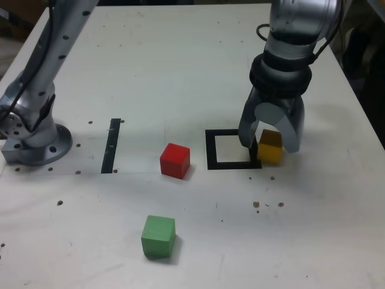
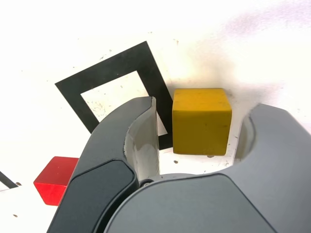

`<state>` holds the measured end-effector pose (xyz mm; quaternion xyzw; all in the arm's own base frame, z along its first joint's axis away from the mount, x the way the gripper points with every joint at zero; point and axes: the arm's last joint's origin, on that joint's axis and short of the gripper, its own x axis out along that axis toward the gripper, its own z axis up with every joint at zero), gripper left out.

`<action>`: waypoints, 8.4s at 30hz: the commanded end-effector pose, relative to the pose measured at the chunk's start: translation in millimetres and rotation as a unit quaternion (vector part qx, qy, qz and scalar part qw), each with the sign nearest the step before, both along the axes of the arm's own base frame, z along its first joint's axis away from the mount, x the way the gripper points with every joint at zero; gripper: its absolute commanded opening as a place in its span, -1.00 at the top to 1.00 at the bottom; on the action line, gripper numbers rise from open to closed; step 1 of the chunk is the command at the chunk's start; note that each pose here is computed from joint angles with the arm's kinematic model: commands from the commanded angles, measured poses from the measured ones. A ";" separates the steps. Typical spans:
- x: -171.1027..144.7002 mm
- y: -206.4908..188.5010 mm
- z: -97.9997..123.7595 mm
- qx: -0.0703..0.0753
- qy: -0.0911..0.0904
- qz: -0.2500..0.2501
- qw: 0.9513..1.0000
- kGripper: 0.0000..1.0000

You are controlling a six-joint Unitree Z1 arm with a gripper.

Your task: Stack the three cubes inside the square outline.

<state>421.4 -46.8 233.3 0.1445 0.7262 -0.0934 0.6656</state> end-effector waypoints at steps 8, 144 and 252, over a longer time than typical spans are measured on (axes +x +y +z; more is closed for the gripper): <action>-18.2 4.0 30.1 0.013 -0.006 -0.001 1.000 -0.99; -61.2 21.7 5.2 0.032 0.057 0.155 0.986 0.61; 0.5 -19.2 43.2 0.028 0.021 0.060 0.998 -0.98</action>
